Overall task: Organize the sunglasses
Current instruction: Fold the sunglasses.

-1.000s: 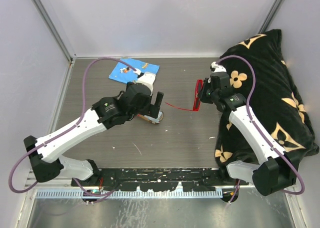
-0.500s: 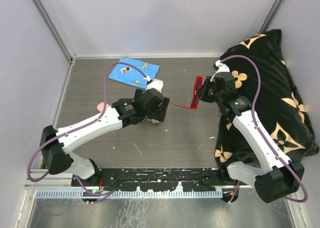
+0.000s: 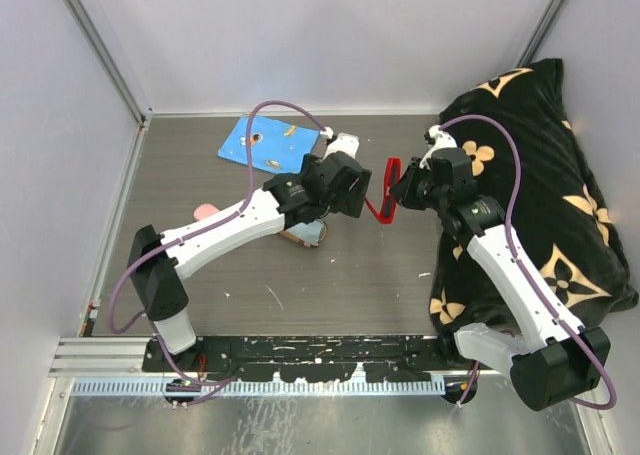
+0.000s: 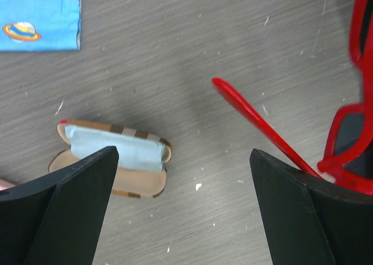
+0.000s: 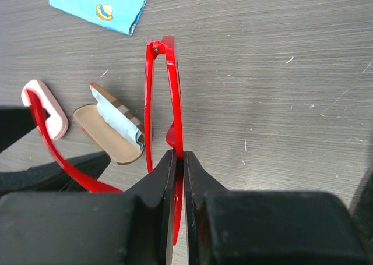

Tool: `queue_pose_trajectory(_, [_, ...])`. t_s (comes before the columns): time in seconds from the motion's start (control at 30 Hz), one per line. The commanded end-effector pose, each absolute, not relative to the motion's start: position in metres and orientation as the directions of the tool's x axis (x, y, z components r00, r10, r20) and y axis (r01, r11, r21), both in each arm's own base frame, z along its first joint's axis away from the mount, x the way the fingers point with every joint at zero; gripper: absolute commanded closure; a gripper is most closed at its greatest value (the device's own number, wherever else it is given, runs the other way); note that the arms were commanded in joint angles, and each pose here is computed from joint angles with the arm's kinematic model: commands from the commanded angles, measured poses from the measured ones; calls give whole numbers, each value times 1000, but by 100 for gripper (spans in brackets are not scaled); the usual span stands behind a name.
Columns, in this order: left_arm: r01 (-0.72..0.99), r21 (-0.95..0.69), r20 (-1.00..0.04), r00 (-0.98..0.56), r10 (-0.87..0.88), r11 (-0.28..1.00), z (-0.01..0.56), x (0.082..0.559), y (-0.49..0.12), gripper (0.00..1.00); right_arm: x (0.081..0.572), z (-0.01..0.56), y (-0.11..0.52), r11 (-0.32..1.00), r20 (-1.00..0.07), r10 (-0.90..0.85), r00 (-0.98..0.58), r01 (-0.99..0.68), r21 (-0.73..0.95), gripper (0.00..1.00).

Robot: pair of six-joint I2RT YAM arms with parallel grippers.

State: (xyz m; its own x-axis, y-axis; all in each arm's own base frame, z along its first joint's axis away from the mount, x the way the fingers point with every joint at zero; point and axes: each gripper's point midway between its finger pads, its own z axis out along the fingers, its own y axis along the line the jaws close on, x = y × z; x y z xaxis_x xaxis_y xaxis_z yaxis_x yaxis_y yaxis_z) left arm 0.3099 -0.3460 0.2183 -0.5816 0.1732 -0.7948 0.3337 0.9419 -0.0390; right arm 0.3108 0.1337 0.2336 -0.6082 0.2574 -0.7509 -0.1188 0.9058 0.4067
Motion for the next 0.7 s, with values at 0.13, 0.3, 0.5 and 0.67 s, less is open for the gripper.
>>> queue_pose_trajectory(0.13, [382,-64,-832,-531,162,922,248,332,-377,2,305,247,143,881,-774,239,-586,-205,427,100])
queue_pose_trajectory(0.3, [425,-121,-826,-545,146,897,256,333,-400,2,302,247,148,868,-768,236,-595,-226,442,100])
queue_pose_trajectory(0.5, [456,-156,-821,-553,142,876,261,335,-417,2,299,251,152,851,-771,239,-590,-255,458,100])
queue_pose_trajectory(0.67, [462,-157,-813,-563,152,873,258,334,-419,2,299,253,149,857,-781,247,-573,-246,452,100])
